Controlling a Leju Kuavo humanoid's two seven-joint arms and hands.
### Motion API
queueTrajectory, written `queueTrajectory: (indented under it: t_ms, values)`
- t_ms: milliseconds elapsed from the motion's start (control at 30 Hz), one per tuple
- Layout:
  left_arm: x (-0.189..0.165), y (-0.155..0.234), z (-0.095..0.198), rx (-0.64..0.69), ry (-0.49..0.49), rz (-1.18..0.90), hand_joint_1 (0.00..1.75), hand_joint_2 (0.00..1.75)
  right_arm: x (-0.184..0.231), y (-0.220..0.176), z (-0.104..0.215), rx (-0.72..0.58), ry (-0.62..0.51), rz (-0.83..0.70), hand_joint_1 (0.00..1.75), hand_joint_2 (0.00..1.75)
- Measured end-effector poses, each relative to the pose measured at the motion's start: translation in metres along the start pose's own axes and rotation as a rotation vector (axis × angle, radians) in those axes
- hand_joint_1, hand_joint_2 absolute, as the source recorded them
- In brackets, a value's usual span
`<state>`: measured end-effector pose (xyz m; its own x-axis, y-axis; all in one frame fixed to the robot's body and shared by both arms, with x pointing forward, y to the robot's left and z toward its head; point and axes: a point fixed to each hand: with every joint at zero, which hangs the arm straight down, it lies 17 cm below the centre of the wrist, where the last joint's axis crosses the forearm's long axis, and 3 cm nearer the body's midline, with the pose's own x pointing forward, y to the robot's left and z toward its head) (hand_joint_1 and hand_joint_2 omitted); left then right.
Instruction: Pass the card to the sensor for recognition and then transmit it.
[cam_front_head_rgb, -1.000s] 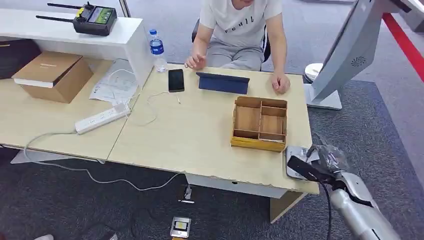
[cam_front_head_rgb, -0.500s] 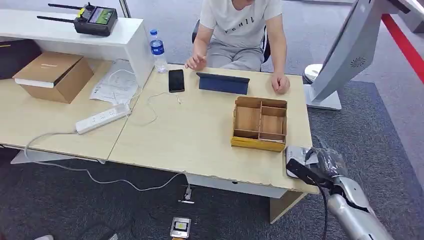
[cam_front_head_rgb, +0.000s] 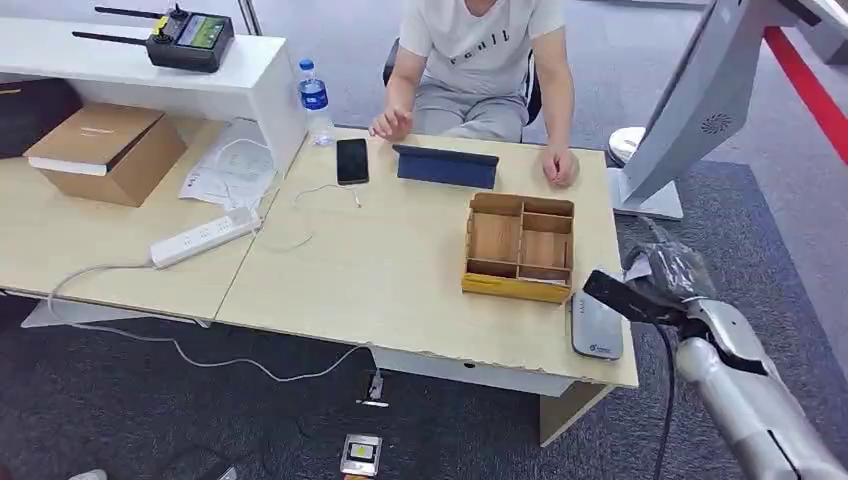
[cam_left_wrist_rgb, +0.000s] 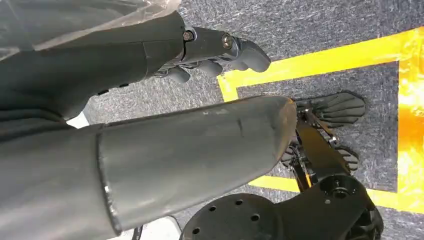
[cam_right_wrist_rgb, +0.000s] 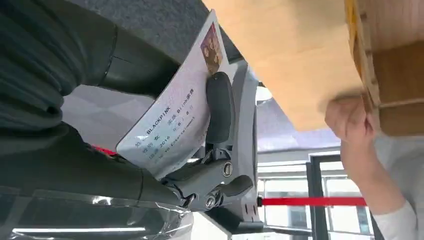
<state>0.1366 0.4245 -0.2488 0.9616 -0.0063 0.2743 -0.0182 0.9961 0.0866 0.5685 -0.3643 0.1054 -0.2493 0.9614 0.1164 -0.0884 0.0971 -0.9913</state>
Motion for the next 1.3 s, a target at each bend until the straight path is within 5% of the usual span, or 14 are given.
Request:
queueTrajectory:
  t_ms: [400,800,1300]
  values:
    - [0.001,-0.001,0.0,-0.003,-0.007,-0.016,0.0,0.0,0.017,-0.079,-0.029,-0.089,-0.058,0.047,1.75,1.75]
    - [0.004,-0.003,0.0,-0.01,-0.026,-0.063,0.0,0.0,0.085,-0.153,-0.078,-0.203,-0.138,0.179,1.75,1.75]
    - [0.004,-0.006,0.001,-0.028,-0.04,-0.118,0.0,0.0,0.099,-0.152,-0.102,-0.129,-0.084,0.278,1.75,1.75]
